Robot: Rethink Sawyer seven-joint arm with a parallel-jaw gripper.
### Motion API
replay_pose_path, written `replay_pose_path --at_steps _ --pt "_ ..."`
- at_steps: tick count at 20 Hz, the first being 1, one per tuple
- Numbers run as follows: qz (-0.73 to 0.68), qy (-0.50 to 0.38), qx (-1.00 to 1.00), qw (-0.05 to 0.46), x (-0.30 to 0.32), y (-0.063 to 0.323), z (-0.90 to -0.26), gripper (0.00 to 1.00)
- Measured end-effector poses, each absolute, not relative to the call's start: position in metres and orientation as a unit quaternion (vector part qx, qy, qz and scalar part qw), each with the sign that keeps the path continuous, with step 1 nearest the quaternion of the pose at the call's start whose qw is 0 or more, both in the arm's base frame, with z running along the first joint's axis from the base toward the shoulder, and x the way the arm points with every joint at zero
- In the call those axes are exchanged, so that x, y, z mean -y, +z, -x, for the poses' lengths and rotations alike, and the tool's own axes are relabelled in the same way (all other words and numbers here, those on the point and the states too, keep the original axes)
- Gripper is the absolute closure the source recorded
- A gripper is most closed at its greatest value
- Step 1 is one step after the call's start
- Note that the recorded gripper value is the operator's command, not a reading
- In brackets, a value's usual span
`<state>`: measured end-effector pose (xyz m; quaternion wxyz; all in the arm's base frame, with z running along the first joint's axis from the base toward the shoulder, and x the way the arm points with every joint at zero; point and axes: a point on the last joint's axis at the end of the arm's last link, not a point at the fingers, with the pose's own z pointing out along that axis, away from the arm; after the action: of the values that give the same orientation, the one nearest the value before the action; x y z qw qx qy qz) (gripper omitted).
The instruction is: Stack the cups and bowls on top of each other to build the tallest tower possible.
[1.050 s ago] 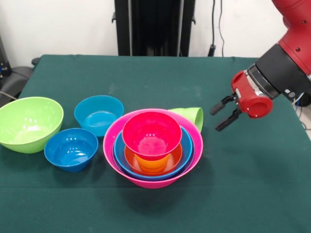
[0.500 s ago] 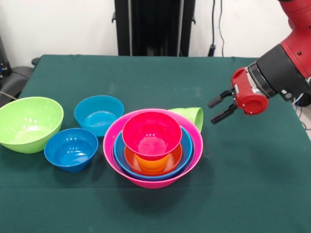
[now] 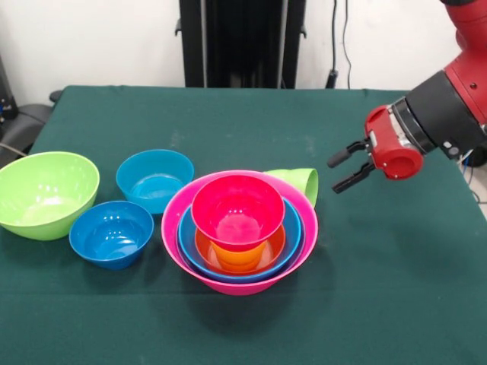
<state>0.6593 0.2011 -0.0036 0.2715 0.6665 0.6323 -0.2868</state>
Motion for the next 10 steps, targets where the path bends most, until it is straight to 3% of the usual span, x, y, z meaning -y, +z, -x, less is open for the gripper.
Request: replay_pose_path --at_steps 10 --pt "-0.645 -0.293 -0.649 0.277 -0.228 -0.02 -0.64 0.0"
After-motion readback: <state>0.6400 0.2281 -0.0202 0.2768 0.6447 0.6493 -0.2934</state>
